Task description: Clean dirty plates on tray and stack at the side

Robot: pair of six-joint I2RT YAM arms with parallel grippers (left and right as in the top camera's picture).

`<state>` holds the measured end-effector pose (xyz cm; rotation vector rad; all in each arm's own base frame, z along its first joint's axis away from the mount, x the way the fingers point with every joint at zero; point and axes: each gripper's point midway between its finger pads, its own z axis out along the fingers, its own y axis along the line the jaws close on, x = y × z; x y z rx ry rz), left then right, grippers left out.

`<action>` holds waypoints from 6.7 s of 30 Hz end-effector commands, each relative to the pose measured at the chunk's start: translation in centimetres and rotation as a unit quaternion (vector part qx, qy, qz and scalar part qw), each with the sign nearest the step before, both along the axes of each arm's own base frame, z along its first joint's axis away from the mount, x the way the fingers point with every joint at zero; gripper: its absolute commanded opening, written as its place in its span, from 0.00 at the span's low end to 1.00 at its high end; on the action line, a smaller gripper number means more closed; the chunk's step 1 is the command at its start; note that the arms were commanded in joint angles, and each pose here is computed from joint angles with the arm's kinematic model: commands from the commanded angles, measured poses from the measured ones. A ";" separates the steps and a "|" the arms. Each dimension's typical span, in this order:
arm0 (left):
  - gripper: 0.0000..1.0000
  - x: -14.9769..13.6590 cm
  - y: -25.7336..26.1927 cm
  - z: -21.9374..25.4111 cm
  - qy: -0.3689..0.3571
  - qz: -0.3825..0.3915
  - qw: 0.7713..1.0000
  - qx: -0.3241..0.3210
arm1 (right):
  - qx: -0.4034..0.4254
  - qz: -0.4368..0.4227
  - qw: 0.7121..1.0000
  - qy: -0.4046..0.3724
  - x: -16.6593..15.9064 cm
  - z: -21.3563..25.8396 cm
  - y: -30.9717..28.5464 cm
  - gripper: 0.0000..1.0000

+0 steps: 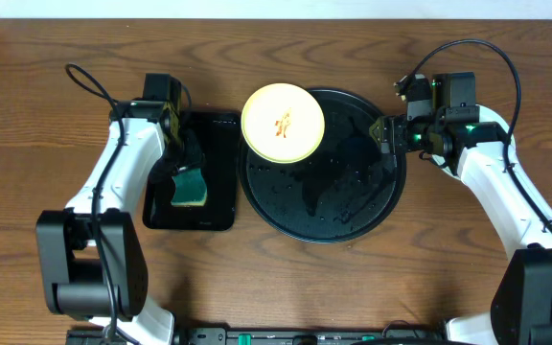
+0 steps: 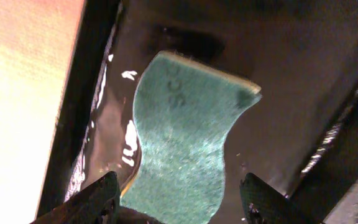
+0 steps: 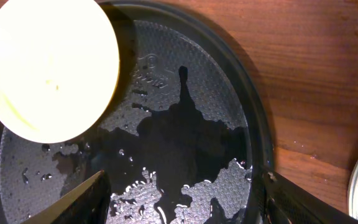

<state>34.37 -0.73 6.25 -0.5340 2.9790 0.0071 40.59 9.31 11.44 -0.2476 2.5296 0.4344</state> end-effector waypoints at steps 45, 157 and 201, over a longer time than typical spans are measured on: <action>0.48 -0.8 0.3 -3.6 -0.008 0.006 1.000 0.007 | -0.014 0.001 1.000 -0.010 0.1 1.1 -0.2 0.68; 0.07 -0.5 -0.2 -6.2 0.012 -0.043 0.999 -0.003 | -0.024 -0.005 1.000 0.000 -0.3 0.7 -0.6 0.68; 0.07 0.0 -1.2 -2.0 -0.042 -0.021 0.998 -0.033 | 0.134 0.000 0.991 0.013 5.1 -9.9 12.4 0.59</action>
